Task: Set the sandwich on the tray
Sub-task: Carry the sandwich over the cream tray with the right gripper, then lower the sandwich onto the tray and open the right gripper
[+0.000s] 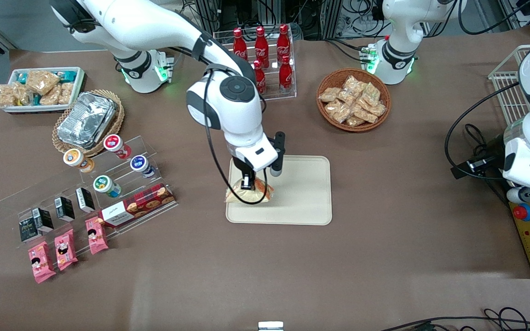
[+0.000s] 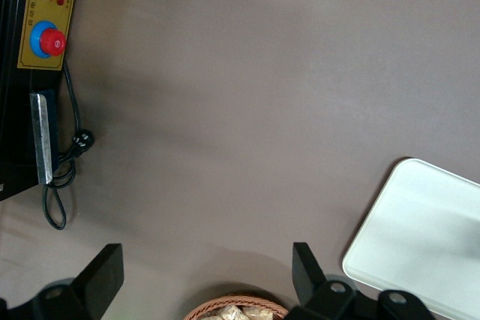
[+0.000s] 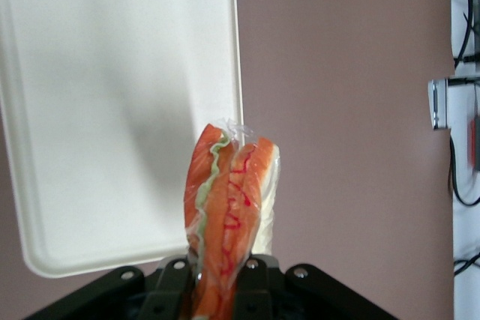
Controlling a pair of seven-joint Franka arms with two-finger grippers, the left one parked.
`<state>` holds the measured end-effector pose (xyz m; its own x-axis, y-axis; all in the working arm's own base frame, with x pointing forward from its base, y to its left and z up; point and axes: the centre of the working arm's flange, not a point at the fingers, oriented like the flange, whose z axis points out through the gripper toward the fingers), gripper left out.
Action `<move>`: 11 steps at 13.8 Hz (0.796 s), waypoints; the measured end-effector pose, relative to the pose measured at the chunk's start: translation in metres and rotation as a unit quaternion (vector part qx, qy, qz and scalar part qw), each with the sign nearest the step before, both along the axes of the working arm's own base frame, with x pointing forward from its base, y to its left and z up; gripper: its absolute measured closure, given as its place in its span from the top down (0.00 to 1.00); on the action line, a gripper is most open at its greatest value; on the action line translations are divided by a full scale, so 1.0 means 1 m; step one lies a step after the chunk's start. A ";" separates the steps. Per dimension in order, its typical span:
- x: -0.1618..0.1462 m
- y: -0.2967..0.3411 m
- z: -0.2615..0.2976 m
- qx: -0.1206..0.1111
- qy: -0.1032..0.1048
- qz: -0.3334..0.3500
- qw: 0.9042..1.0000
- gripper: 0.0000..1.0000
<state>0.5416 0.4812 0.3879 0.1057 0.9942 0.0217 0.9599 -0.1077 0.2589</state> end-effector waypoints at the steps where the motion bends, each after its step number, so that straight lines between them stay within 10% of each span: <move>1: -0.001 0.004 -0.013 -0.001 0.001 0.006 1.000 0.18; 11: 0.009 0.007 -0.105 -0.009 0.030 0.012 0.999 0.18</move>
